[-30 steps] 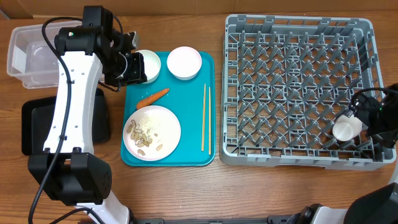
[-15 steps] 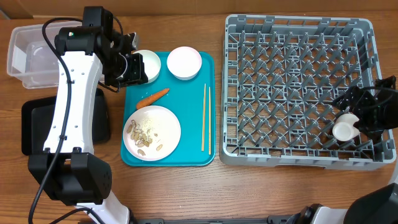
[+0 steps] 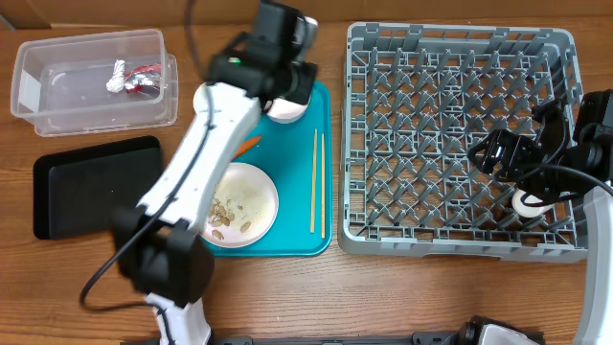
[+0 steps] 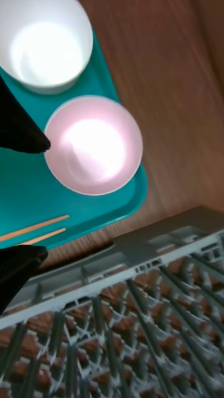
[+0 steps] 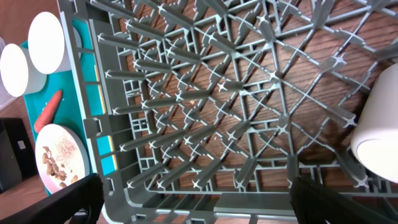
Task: Sort waste into correct bins and load items into the dishwasher
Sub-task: 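Grasp the pink-lined white bowl with the left gripper and lift it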
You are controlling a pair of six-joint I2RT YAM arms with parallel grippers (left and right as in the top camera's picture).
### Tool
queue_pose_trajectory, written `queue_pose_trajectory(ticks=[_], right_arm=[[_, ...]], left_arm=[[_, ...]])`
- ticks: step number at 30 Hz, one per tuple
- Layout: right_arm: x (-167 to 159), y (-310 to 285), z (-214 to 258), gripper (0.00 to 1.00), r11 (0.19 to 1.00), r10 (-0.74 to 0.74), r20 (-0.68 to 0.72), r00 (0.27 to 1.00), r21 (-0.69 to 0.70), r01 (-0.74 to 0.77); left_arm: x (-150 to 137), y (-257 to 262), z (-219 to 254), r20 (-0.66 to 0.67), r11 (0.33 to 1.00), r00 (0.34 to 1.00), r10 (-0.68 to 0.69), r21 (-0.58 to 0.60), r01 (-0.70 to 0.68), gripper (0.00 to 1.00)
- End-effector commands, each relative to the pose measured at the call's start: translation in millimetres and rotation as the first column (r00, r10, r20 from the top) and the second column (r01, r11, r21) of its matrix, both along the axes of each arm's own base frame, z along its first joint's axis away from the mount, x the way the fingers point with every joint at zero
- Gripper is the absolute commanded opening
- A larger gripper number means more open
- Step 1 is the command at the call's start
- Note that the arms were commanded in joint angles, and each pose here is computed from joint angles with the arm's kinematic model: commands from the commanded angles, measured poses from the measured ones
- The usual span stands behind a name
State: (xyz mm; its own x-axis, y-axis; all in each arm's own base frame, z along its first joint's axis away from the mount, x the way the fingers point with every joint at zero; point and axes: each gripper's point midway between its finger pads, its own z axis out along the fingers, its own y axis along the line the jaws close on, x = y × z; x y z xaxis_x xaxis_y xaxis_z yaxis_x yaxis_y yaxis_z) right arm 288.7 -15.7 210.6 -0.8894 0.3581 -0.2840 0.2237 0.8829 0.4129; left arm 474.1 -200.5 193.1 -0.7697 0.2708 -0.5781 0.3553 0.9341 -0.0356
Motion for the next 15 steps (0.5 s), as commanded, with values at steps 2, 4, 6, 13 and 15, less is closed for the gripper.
queue_pose_trajectory(ticks=[2, 4, 6, 13, 15], right_arm=[[0.7, 0.2, 5.0, 0.99, 1.0, 0.012, 0.021, 1.0, -0.016, -0.012], [0.7, 0.1, 4.9, 0.99, 1.0, 0.012, 0.021, 1.0, -0.016, -0.012], [0.7, 0.2, 5.0, 0.99, 1.0, 0.012, 0.021, 1.0, -0.016, -0.012], [0.8, 0.2, 5.0, 0.99, 1.0, 0.012, 0.021, 1.0, -0.016, -0.012], [0.8, 0.2, 5.0, 0.99, 1.0, 0.012, 0.021, 1.0, -0.016, -0.012]], left_arm=[[8.6, 1.0, -74.8, -0.095, 0.988, 0.995, 0.02, 0.154, -0.005, 0.49], [9.8, 2.4, -90.1, -0.115, 0.984, 0.993, 0.028, 0.177, -0.007, 0.5], [10.7, 2.2, -103.1, -0.133, 0.982, 0.991, 0.03, 0.187, -0.004, 0.5], [10.6, 2.5, -146.5, -0.197, 0.976, 0.98, 0.035, 0.217, 0.009, 0.45], [10.4, 2.5, -152.1, -0.204, 0.975, 0.978, 0.035, 0.22, 0.011, 0.37]])
